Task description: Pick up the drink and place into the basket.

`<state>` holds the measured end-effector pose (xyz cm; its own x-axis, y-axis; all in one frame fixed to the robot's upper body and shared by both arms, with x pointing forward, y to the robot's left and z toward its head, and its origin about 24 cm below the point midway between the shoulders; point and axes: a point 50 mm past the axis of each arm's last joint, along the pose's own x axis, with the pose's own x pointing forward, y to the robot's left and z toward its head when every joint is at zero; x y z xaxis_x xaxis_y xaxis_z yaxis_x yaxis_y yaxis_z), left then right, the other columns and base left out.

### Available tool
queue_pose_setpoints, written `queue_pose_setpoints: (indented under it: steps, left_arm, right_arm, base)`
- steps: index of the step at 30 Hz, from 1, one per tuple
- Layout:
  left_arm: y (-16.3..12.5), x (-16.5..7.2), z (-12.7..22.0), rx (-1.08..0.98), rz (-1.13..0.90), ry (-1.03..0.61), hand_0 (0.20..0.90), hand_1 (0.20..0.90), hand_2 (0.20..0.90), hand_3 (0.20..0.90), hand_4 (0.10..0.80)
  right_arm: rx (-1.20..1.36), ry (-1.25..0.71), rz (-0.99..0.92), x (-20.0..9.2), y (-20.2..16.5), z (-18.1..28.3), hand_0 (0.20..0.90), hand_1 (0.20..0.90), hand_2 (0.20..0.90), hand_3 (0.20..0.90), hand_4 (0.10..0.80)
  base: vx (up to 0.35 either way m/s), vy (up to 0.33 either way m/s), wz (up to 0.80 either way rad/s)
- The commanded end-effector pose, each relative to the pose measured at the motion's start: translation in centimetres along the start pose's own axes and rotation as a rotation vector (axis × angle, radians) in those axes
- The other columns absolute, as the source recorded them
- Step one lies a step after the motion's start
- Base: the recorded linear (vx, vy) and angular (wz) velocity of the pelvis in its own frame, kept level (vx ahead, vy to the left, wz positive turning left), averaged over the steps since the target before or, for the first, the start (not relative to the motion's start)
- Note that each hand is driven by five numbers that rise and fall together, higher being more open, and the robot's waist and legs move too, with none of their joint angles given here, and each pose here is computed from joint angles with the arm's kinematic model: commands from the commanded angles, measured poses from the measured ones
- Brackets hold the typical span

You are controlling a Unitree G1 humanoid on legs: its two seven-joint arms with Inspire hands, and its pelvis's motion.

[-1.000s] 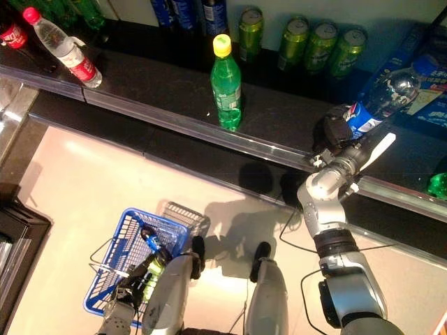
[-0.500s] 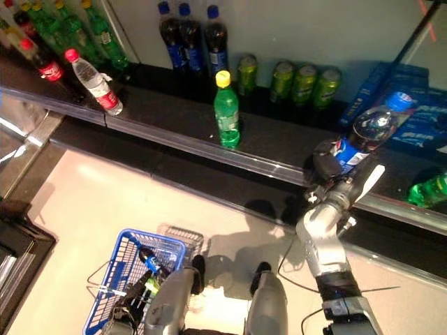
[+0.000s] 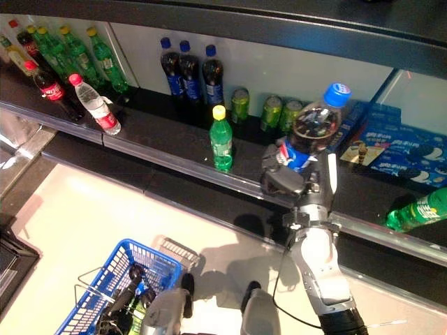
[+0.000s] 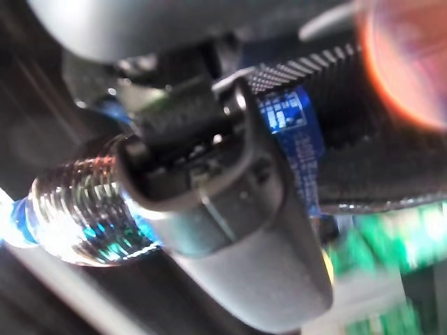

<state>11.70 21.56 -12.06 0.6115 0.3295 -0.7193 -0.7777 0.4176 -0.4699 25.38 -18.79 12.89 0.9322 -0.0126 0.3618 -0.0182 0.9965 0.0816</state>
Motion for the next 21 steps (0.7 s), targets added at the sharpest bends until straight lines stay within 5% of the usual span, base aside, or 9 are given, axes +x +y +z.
queue_pose_setpoints:
  steps: [1, 14, 21]
  left_arm:
    - [-6.3, -1.3, 7.5, 0.126, -0.438, -0.327, 0.300, 0.300, 0.300, 0.200, 0.100]
    - [-13.0, -5.3, 8.0, 0.177, -0.834, -0.377, 0.300, 0.300, 0.300, 0.200, 0.100]
    - [-15.3, -7.3, 7.9, 0.231, -0.991, -0.371, 0.300, 0.300, 0.300, 0.200, 0.100]
  right_arm:
    - [0.173, -0.318, 0.324, 0.2, 4.7, 6.2, 0.300, 0.300, 0.300, 0.200, 0.100]
    - [0.284, -0.165, 0.549, -1.1, 9.7, 3.8, 0.300, 0.300, 0.300, 0.200, 0.100]
    - [0.274, -0.124, 0.460, -0.3, 11.0, 2.4, 0.300, 0.300, 0.300, 0.200, 0.100]
  base:
    - [-0.065, 0.037, 0.07]
    - [-0.068, 0.014, 0.07]
    - [-0.039, -0.024, 0.15]
